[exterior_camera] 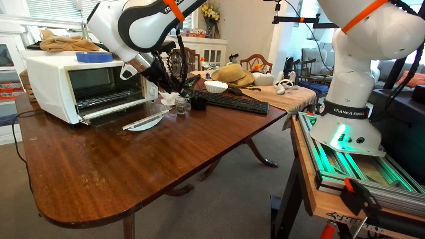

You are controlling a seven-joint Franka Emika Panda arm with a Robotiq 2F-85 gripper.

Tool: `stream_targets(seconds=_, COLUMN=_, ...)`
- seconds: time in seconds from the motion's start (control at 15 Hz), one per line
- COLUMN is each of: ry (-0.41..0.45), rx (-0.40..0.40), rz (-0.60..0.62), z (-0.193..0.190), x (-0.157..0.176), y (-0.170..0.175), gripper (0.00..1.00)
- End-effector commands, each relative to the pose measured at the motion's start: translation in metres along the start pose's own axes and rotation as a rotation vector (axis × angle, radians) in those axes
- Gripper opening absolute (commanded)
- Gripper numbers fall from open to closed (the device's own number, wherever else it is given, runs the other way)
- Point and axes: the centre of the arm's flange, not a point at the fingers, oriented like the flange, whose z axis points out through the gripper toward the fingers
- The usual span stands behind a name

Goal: Pour the contents in the cup into the black item

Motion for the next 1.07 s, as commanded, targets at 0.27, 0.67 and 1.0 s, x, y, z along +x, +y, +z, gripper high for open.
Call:
stream_targets(seconds=0.27, ry=-0.099, rx=-0.050, rz=0.110, z=0.023, x=0.020, y=0.013, gripper=1.00)
stream_targets(seconds=0.67, ry=-0.094, rx=-0.053, rz=0.103, z=0.038, x=0.031, y=0.018, gripper=1.00)
stream_targets(seconds=1.0, ry=-0.066, rx=-0.038, rz=0.095, z=0.052, x=0.034, y=0.019, gripper=0.99)
